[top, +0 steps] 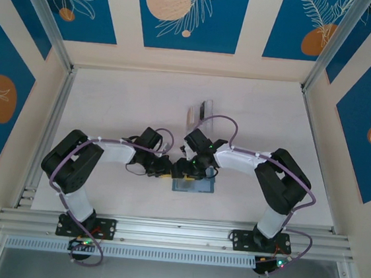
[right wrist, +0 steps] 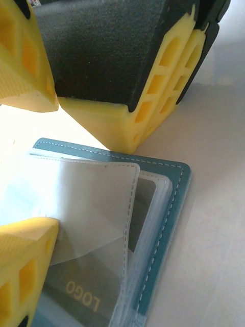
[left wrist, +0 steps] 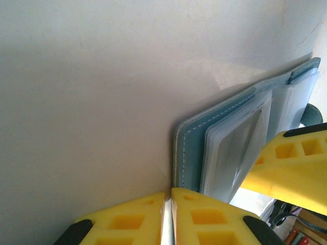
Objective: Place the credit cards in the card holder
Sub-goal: Flip over the card slot in the card holder.
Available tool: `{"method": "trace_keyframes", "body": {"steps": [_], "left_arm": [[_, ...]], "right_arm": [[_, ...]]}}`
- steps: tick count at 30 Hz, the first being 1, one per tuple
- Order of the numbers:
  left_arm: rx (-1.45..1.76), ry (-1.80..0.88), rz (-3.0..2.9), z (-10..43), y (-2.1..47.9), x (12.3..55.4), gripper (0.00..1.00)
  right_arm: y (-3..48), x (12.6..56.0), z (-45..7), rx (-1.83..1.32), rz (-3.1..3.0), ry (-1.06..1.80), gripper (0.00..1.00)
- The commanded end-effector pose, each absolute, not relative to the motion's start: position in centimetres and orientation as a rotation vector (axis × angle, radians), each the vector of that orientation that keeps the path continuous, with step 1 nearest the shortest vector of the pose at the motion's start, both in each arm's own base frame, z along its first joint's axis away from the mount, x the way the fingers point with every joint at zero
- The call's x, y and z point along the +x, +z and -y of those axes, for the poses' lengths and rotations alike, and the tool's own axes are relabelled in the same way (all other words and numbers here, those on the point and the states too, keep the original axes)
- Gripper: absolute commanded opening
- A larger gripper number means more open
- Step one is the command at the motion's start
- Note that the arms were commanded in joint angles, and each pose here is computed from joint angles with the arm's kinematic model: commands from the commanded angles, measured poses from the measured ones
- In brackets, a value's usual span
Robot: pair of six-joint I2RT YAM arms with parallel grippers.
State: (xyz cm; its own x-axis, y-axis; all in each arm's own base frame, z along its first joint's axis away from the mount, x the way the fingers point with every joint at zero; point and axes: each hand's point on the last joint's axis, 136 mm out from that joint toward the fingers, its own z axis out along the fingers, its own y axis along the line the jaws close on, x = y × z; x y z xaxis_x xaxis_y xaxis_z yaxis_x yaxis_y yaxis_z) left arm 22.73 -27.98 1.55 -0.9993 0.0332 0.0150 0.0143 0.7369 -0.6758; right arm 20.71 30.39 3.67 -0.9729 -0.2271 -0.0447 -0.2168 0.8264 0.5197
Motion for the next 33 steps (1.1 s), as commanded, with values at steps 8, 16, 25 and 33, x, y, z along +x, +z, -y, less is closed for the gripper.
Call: {"method": "trace_keyframes", "body": {"steps": [8, 16, 25, 33], "left_arm": [[-0.04, 1.088, 2.912, 26.7, -0.2, 22.0, 0.16], [-0.028, 1.135, 2.911, 26.1, 1.1, 22.4, 0.17], [0.051, 1.201, 2.944, 24.1, 3.6, 24.0, 0.18], [0.073, 1.292, 3.025, 23.2, 7.8, 28.0, 0.21]], "right_arm": [[6.9, 21.8, -29.6, 0.4, 3.042, -0.827, 0.6], [8.8, 22.5, -29.6, 0.438, 3.038, -0.895, 0.61], [12.3, 24.9, -28.6, 0.48, 3.132, -0.9, 0.6], [17.2, 32.4, -24.2, 0.336, 3.405, -0.782, 0.53]]}}
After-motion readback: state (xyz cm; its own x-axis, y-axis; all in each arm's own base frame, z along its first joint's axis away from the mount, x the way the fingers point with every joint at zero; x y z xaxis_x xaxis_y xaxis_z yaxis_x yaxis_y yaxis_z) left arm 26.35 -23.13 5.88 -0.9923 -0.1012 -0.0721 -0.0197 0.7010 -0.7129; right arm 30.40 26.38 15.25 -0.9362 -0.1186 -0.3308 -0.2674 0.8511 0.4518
